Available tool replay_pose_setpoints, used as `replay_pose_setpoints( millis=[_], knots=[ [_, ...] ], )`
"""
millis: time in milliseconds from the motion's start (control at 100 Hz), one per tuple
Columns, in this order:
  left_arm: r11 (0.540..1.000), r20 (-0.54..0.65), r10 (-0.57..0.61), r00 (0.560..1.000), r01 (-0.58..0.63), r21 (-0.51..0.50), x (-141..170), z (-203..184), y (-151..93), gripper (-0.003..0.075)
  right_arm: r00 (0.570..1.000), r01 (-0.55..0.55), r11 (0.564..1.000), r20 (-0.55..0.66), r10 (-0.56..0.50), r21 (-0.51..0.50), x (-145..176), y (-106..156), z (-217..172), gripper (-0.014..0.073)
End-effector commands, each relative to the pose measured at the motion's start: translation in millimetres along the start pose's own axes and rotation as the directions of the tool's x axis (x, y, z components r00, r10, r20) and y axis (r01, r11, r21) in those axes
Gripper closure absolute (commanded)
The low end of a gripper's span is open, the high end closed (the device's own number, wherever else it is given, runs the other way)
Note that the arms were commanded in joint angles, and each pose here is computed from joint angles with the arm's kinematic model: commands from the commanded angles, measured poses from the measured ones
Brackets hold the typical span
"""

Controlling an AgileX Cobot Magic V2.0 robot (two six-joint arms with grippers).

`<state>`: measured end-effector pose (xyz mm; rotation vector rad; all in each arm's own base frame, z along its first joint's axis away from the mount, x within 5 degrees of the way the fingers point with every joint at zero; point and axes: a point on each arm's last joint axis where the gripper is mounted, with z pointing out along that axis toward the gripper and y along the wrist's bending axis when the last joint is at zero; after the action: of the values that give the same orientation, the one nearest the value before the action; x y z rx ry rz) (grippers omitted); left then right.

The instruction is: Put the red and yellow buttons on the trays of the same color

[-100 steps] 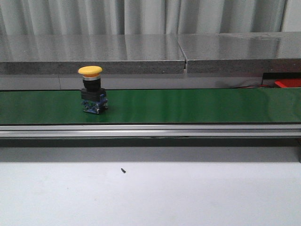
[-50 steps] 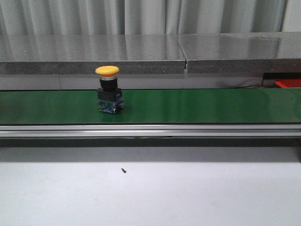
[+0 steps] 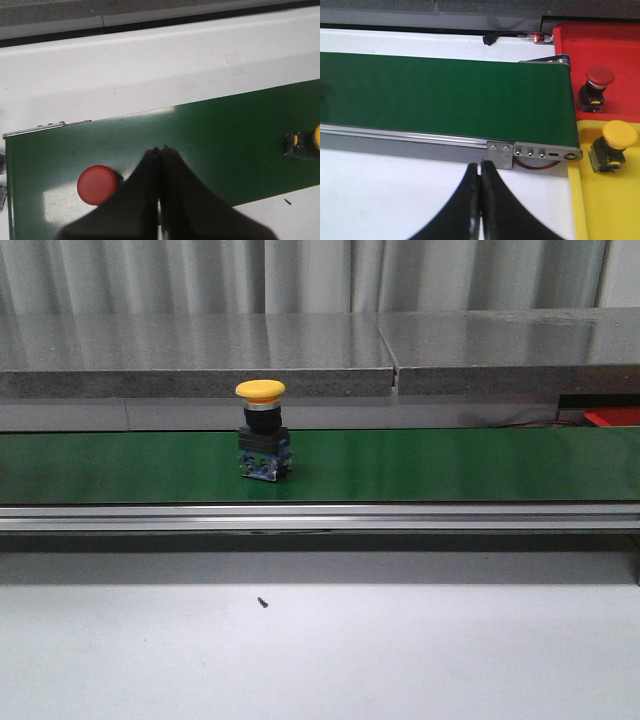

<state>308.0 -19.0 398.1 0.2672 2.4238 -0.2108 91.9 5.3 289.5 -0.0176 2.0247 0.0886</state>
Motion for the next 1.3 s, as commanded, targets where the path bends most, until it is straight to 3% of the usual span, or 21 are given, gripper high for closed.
replay_pose_setpoints(
  millis=[0, 720, 970, 1290],
  knots=[
    [1.000, 0.134, 0.009, 0.991, -0.010, 0.004, 1, -28, -12, 0.0739, 0.998, -0.004, 1.000, 0.068, 0.004, 0.003, -11, 0, -4, 0.0662],
    [0.999, 0.270, -0.004, 0.963, 0.013, -0.030, 140, -74, -38, 0.0739, 0.997, 0.001, 1.000, 0.074, -0.001, -0.007, -18, 1, -5, 0.0662],
    [0.999, 0.329, 0.007, 0.944, 0.006, -0.040, 176, -85, -45, 0.0739, 0.998, 0.067, 0.996, 0.015, -0.067, -0.057, -57, 6, 7, 0.0662],
    [0.999, 0.363, 0.019, 0.932, -0.004, -0.043, 184, -96, -49, 0.0739, 0.975, 0.107, 0.974, -0.171, -0.142, -0.198, -108, 25, 59, 0.0659]
  ],
)
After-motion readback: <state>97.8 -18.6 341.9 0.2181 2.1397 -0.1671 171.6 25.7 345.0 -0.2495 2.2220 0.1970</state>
